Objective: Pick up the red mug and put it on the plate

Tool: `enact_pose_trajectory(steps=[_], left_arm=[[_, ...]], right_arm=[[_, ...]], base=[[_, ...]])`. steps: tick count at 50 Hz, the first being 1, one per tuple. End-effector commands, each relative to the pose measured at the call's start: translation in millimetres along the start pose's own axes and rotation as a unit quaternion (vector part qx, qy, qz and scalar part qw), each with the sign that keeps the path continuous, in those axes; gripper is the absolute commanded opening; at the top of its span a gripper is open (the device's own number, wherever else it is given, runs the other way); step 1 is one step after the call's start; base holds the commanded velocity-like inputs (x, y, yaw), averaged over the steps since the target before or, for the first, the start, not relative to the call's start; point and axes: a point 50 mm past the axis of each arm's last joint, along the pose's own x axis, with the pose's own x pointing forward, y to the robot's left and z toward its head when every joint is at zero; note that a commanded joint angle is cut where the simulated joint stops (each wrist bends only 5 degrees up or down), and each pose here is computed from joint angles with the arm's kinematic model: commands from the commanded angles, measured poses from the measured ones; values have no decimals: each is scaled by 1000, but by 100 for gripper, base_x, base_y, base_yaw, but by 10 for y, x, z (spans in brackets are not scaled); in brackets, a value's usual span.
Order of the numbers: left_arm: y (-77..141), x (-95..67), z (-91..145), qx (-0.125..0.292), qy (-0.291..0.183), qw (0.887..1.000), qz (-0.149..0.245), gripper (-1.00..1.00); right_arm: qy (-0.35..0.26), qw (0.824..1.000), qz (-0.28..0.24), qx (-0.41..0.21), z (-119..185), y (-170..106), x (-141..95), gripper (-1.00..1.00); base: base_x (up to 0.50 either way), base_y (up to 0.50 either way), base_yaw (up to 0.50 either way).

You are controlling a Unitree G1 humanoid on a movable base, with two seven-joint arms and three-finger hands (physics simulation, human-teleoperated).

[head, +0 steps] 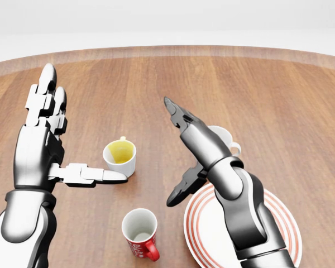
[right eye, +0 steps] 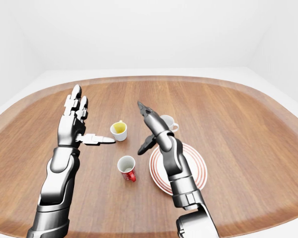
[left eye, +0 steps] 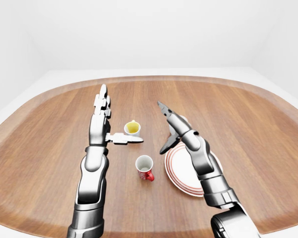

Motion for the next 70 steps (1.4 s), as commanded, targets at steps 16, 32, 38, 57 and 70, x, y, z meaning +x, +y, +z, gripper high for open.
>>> enact_pose_trajectory(steps=[16,32,38,57,70], left_arm=[[-2,-3,-40,-2,8,1000,-2,100],[11,-8,-44,-3,9,1000,-1,100],[14,-4,-63,-4,13,1000,0,100],[21,-7,-46,-5,10,1000,0,100],[26,-17,-80,-7,17,1000,0,100]], right_arm=[[50,995,81,-39,-31,412,254,100],[83,990,105,-36,-90,600,383,100],[87,989,110,-36,-88,641,404,100],[136,982,127,-31,-246,865,404,100],[157,977,143,-30,-281,1018,385,100]], base=[[0,0,0],[0,0,0],[0,0,0],[0,0,0],[0,0,0]])
